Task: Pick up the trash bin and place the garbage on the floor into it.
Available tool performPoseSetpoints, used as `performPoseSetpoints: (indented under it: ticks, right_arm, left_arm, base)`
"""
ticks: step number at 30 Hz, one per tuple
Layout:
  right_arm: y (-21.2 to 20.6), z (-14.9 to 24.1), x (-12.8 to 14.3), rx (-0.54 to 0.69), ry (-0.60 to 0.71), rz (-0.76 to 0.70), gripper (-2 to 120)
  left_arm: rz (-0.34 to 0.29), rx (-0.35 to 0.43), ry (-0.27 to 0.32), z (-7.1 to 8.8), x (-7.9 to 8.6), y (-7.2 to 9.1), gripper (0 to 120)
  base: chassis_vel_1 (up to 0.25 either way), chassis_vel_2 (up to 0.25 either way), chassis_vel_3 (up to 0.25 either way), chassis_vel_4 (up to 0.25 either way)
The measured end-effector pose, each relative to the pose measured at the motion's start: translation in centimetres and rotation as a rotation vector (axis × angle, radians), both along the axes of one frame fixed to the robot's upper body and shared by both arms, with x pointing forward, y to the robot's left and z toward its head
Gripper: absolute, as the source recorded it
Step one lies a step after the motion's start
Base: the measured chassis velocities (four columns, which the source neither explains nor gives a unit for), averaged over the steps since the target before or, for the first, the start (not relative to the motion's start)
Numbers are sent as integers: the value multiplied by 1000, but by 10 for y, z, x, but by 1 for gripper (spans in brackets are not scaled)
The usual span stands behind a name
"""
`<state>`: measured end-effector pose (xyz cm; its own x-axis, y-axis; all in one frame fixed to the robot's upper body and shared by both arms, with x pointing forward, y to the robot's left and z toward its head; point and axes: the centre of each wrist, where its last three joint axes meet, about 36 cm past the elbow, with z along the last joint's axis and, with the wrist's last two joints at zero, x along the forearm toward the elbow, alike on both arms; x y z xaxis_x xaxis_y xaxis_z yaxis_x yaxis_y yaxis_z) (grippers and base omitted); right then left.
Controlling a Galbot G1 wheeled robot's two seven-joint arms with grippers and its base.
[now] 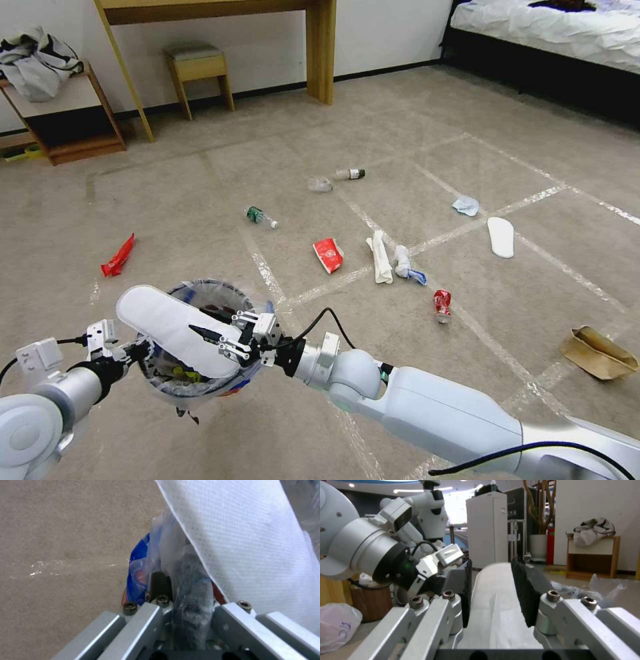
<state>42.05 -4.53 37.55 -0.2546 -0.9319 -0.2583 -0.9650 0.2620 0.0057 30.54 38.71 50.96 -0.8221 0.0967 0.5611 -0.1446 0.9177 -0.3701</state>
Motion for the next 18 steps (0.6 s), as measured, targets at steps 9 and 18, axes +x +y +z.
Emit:
performPoseSetpoints:
  ticks: [9,18]
  right_arm:
    - [0,5,-1,14,-3,-4,29]
    - [1,50,15,117,-18,-59,29]
  left_arm:
    - [2,-1,1,-1,0,0,1]
    - [13,1,13,-4,0,3,1]
  base:
    - [0,0,0,0]
    - [0,0,0,0]
